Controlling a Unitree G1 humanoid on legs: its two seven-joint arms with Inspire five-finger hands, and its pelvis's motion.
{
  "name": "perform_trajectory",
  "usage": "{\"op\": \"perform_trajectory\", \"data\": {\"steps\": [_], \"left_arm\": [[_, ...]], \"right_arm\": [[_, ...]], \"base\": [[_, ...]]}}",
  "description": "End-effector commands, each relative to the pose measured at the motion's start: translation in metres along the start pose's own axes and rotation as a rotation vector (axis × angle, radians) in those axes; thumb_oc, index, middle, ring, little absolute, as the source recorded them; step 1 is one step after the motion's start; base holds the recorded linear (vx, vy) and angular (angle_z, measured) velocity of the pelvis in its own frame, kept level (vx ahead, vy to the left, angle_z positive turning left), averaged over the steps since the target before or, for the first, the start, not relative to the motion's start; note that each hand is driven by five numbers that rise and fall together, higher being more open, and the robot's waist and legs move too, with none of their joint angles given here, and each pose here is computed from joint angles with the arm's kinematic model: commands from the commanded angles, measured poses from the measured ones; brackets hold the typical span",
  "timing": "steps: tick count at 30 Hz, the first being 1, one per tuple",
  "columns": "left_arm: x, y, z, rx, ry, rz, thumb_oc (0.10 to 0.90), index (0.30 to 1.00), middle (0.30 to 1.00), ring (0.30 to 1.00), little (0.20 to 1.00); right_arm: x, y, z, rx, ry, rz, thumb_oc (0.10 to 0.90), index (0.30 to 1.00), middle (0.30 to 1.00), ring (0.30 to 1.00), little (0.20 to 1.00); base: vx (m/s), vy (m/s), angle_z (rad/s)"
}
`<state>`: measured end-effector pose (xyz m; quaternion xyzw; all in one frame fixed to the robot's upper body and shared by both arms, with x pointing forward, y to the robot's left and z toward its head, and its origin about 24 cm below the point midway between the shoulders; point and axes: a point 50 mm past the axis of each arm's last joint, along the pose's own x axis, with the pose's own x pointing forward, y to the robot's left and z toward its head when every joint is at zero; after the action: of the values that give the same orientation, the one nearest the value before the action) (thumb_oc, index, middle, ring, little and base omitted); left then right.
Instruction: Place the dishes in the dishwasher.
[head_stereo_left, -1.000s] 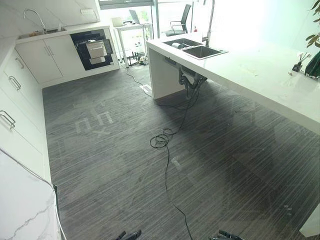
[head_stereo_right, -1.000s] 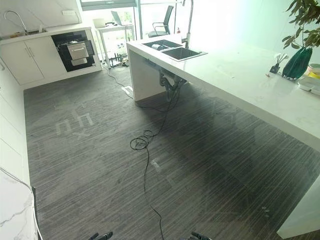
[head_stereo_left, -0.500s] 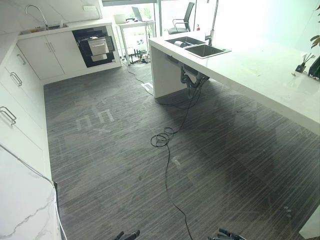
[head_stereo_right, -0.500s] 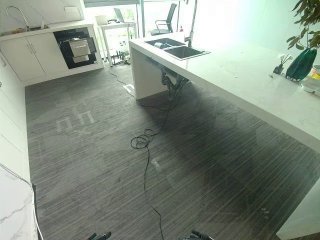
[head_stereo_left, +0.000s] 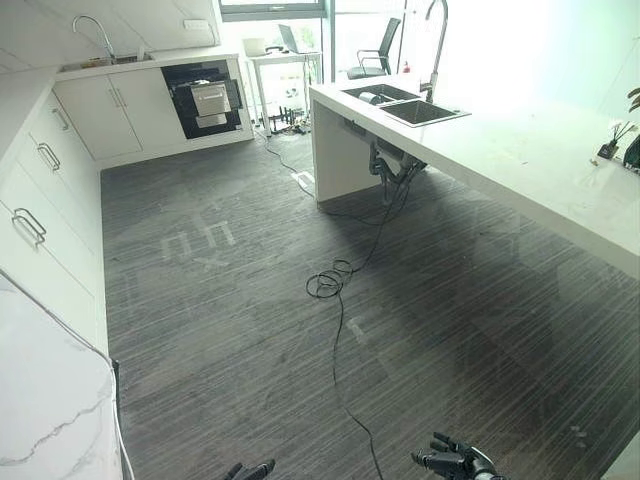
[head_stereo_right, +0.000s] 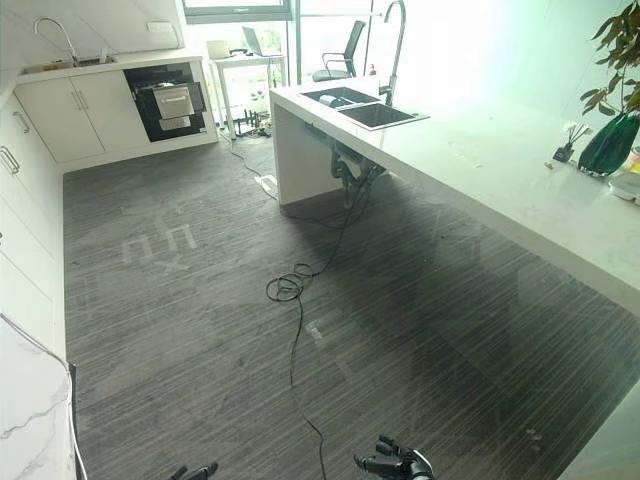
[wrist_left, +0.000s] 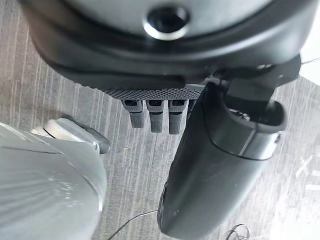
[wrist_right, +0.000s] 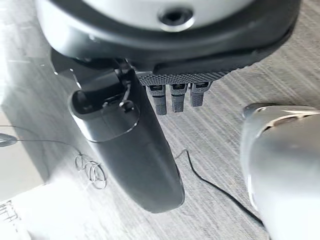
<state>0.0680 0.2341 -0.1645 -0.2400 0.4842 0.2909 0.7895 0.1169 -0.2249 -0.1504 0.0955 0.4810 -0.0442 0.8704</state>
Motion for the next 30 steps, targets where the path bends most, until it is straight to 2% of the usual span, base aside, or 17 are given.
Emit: {"op": "perform_trajectory", "data": {"steps": [1, 12, 18, 26, 29, 30], "left_arm": [[0.003, -0.009, 0.033, -0.046, -0.147, -0.049, 0.800, 0.900, 0.900, 0.900, 0.900], [-0.001, -0.016, 0.053, 0.004, -0.256, -0.120, 0.800, 0.900, 0.900, 0.900, 0.900], [-0.006, -0.032, 0.077, -0.010, -0.365, -0.214, 0.800, 0.900, 0.900, 0.900, 0.900], [-0.017, -0.018, 0.058, -0.063, -0.393, -0.246, 0.800, 0.900, 0.900, 0.900, 0.900], [-0.019, -0.020, 0.064, -0.068, -0.418, -0.255, 0.800, 0.900, 0.900, 0.900, 0.900], [-0.020, -0.026, 0.079, -0.038, -0.441, -0.286, 0.800, 0.900, 0.900, 0.900, 0.900]], "right_arm": [[0.003, 0.006, 0.032, 0.021, -0.163, 0.045, 0.800, 0.900, 0.900, 0.900, 0.900], [-0.002, 0.024, 0.069, -0.064, -0.331, 0.128, 0.800, 0.900, 0.900, 0.900, 0.900], [-0.017, 0.026, 0.101, -0.181, -0.461, 0.148, 0.800, 0.900, 0.900, 0.900, 0.900], [-0.039, 0.013, 0.103, -0.237, -0.563, 0.151, 0.800, 0.900, 0.900, 0.900, 0.900], [-0.043, 0.013, 0.103, -0.260, -0.574, 0.165, 0.800, 0.900, 0.900, 0.900, 0.900], [-0.044, 0.017, 0.103, -0.244, -0.574, 0.175, 0.800, 0.900, 0.900, 0.900, 0.900]], "base": [[0.03, -0.079, 0.05], [0.03, -0.074, 0.05], [0.07, -0.081, 0.07], [0.37, 0.245, -0.05], [0.44, 0.322, -0.39], [0.35, 0.280, -0.21]]}}
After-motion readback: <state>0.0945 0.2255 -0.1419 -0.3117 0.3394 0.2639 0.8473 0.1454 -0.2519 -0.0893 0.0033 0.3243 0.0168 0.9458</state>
